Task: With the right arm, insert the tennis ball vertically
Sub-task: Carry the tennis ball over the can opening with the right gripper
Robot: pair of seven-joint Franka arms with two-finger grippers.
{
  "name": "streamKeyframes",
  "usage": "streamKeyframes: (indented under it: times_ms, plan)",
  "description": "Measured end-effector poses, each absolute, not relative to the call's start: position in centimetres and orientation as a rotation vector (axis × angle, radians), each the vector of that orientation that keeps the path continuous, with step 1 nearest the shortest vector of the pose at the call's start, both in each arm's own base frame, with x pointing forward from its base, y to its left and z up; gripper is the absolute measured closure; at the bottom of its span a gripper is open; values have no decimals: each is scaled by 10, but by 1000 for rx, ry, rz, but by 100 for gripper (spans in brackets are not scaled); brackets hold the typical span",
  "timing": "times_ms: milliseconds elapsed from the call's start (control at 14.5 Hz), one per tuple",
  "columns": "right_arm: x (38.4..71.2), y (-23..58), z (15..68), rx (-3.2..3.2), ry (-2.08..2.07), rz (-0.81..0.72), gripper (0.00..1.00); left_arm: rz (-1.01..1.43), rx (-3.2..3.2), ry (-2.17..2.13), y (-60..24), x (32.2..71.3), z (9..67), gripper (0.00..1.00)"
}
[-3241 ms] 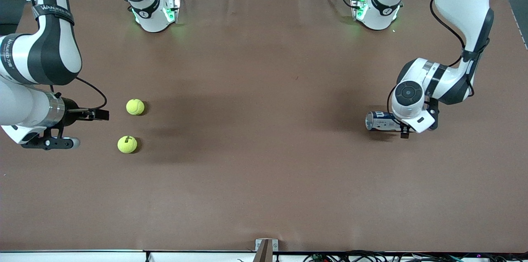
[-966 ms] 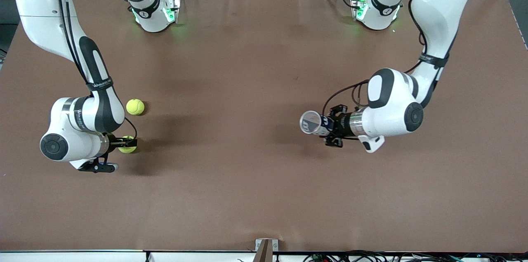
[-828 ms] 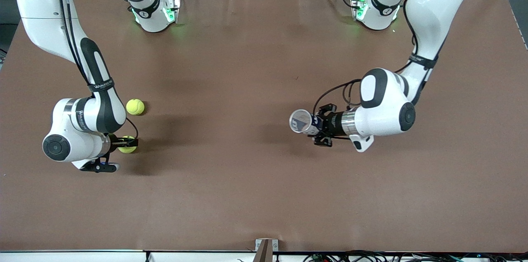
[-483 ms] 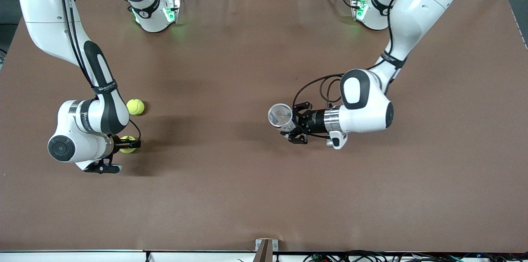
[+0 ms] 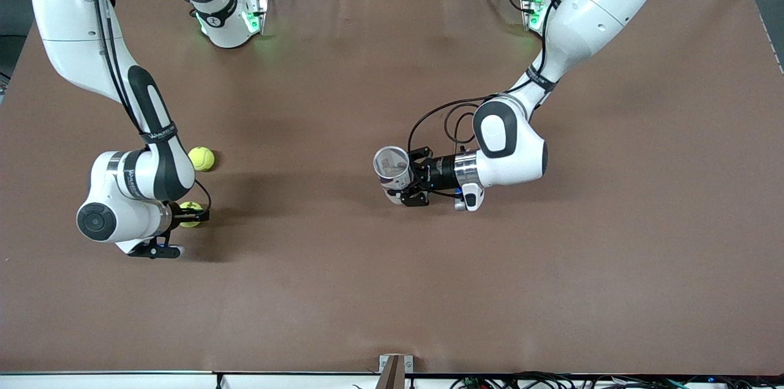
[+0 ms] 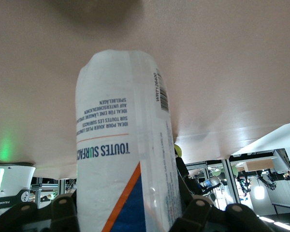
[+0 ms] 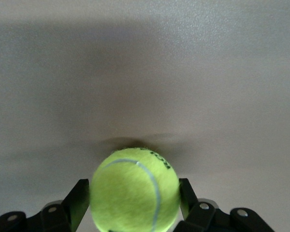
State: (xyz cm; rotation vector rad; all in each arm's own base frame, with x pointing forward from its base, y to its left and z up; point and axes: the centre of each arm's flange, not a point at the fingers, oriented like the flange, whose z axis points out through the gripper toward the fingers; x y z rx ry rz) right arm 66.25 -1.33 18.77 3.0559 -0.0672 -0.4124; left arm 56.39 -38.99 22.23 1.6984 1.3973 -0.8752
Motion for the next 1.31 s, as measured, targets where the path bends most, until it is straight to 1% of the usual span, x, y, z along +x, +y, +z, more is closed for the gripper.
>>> streamKeyframes:
  times_ms: [69, 138, 207, 414, 552, 690, 828, 1103, 1310]
  plan:
    - [663, -13, 188, 3058, -51, -413, 22, -891, 1697, 1391, -389, 564, 222, 31]
    - [663, -13, 189, 3060, -29, -410, 31, -909, 1695, 1384, -389, 564, 222, 31]
    - [664, -14, 190, 3062, -11, -405, 33, -921, 1692, 1381, -388, 564, 221, 31]
    - [668, -11, 196, 3066, 14, -390, 33, -941, 1684, 1386, -385, 564, 215, 31]
    - [671, -1, 214, 3065, 36, -410, 33, -958, 1675, 1385, -383, 564, 212, 31]
    - [672, 22, 252, 3055, 56, -457, 33, -961, 1674, 1373, -380, 566, 210, 31]
    - [668, 55, 295, 3043, 27, -464, 33, -965, 1676, 1371, -380, 565, 208, 31]
    - [640, 157, 368, 3055, -108, -454, 33, -973, 1681, 1369, -380, 563, 198, 31]
    - [613, 248, 419, 3081, -288, -394, 33, -977, 1688, 1363, -380, 561, 191, 31]
